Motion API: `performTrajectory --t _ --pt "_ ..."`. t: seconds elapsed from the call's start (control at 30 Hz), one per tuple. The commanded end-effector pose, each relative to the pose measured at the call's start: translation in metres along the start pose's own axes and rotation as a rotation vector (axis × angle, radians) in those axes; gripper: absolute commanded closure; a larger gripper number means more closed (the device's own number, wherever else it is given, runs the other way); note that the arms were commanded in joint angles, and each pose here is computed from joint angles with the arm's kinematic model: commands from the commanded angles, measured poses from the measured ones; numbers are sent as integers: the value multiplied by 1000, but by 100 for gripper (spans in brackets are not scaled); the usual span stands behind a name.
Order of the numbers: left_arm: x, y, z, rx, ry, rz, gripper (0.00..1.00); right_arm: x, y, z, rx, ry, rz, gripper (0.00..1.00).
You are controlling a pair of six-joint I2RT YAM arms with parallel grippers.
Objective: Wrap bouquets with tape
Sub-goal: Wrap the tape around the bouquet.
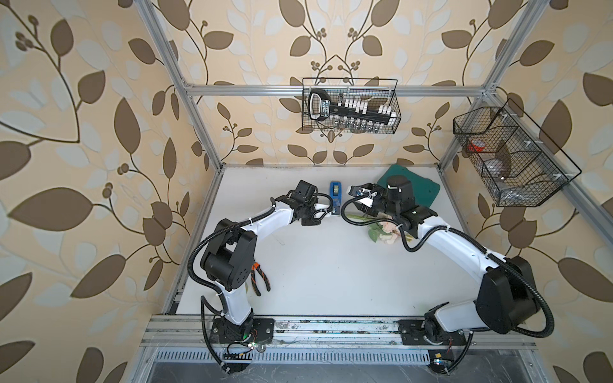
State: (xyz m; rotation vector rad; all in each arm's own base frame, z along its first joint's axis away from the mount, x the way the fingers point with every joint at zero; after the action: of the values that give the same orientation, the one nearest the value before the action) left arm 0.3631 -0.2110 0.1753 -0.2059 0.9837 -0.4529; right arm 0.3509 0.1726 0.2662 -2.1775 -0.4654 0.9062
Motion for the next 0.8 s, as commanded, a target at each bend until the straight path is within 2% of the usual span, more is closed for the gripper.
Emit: performTrajectory --t 0.0,0.27,0.4,0.53,0.77 --pt "-25 -21 23 71 -172 -75 100 13 21 20 107 -203 123 50" --pt "-28 -23 23 117 -337 -78 100 43 32 23 191 -384 239 54" --pt "-27 -23 20 156 -379 -62 100 55 35 25 221 -461 296 55" --pt "-29 -25 21 186 -460 -57 100 61 40 26 235 -496 338 55" --pt "-30 -25 22 216 -513 -46 100 65 45 29 244 -537 381 50"
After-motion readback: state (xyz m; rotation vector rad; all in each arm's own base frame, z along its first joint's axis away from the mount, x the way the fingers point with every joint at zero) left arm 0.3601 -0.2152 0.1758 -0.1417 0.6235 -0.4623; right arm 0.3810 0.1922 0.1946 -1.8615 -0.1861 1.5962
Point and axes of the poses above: each gripper's point midway between its finger pads, its own x axis out along the fingers, its own z axis along the line the jaws close on, y = z × x, the point moved 8 cm from there along -x, back along the fingers, and after that the axes turned 5 degrees about x, right-handed, at the moved point
